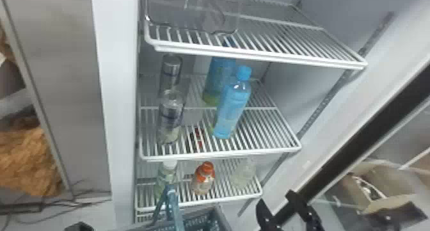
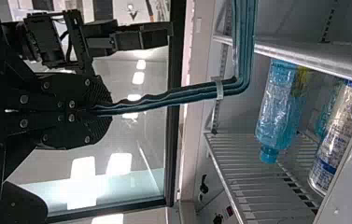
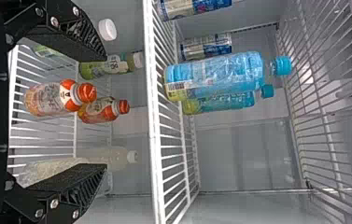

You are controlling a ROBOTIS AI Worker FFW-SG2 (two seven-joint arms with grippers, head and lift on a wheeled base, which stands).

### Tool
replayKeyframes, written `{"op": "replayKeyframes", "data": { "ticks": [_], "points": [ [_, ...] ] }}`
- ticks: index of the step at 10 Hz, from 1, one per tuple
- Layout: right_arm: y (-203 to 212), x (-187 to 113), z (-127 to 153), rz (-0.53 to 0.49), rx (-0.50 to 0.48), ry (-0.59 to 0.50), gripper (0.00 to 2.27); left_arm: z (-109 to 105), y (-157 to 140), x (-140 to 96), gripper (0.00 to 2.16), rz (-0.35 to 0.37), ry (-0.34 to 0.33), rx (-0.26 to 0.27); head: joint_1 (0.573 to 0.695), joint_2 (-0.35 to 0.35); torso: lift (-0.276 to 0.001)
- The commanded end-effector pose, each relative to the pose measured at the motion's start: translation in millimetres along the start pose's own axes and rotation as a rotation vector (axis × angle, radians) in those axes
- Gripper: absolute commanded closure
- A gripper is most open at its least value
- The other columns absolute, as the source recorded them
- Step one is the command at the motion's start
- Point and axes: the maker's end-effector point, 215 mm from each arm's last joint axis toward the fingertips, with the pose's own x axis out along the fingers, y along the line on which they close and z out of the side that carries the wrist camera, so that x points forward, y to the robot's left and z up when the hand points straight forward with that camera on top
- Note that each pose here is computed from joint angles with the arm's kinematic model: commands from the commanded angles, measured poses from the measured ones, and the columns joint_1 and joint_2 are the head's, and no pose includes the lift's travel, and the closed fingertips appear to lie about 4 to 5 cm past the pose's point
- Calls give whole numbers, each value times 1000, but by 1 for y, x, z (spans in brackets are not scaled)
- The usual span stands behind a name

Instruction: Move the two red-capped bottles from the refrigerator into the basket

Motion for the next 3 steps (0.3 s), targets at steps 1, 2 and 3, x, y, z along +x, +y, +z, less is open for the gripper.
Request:
{"op": "replayKeyframes", "data": {
  "ticks": [1,2,3],
  "points": [
    [-5,-2,-1,-13,-5,4,223,0,0,0,1200,1,4,-1,695,-350,0],
    [-6,-3,-4,-17,-3,8,223,-1,1,-1,1200,4,6,-2,695,-350,0],
    [-6,-4,-5,-18,-2,10,223,-1,1,-1,1200,6,7,-1,695,-350,0]
  ]
}}
